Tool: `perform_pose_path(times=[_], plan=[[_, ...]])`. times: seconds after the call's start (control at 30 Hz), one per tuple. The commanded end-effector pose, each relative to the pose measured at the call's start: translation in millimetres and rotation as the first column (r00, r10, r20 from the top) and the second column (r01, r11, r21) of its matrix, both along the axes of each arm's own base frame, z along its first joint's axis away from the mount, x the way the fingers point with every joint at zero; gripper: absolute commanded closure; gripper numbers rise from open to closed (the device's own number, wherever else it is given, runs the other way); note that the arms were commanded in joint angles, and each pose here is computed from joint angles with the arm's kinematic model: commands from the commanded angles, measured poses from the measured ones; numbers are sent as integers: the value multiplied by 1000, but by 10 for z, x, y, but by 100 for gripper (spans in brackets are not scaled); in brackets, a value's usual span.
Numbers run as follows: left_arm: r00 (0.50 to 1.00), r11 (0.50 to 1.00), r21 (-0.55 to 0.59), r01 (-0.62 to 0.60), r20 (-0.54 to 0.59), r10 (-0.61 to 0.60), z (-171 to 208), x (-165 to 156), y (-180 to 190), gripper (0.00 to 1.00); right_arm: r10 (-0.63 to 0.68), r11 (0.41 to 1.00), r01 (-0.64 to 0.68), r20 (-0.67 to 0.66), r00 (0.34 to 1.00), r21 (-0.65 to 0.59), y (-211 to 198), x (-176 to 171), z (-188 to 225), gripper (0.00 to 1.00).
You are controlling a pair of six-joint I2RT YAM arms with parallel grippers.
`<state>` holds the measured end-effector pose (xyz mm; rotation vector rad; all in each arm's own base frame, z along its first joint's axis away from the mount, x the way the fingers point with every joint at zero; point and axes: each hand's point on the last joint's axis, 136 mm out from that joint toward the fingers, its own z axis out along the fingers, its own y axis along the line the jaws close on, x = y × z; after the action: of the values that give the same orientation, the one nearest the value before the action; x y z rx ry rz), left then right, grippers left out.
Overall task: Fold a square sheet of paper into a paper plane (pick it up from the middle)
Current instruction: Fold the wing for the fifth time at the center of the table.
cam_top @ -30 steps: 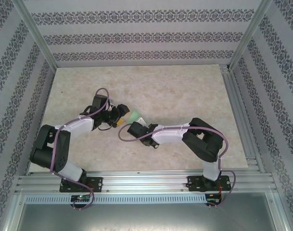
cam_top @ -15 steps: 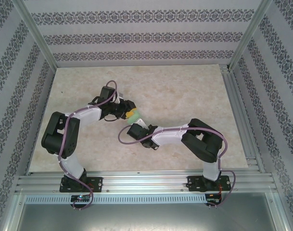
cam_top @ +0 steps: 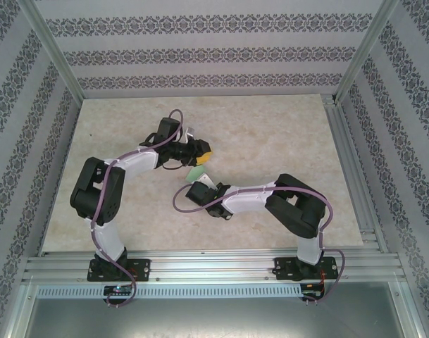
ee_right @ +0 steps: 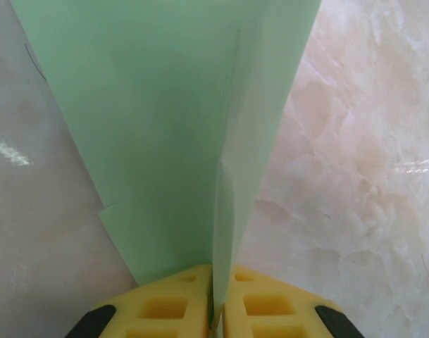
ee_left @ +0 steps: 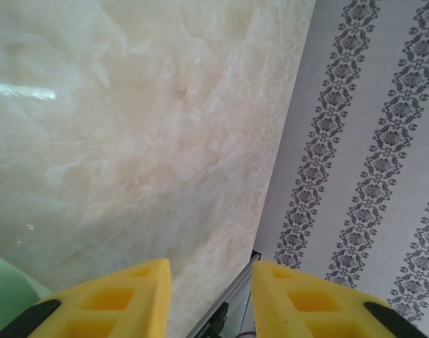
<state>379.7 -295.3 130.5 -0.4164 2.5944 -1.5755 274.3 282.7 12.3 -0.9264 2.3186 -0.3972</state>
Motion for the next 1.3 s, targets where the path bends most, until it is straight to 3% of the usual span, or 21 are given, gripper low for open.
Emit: perform_pose_path(times=[0.0, 0.23, 0.43, 0.8, 1.1, 1.27], plan=[[993, 995, 18, 99, -73, -98, -245, -214, -183, 68, 33, 999, -33, -48, 998, -15, 47, -118, -173, 87], [984, 983, 142, 120, -148, -99, -632, -397, -77, 73, 31, 999, -32, -43, 999, -23, 39, -123, -167, 86], [984, 972, 200, 128, -146, -100, -687, -432, 5, 74, 33, 999, -34, -45, 998, -26, 51, -129, -167, 84], [984, 953, 271, 136, -152, -97, -955, -477, 110, 76, 78, 996, -74, -73, 994, 55, 195, -187, -1, 67], [984, 939, 315, 141, -147, -99, -1043, -454, 150, 77, 141, 955, -97, -142, 980, 280, 345, -350, 461, 57], [983, 936, 317, 151, -148, -109, -1071, -459, 149, 78, 141, 850, 25, -272, 952, 526, 332, -467, 672, 57]])
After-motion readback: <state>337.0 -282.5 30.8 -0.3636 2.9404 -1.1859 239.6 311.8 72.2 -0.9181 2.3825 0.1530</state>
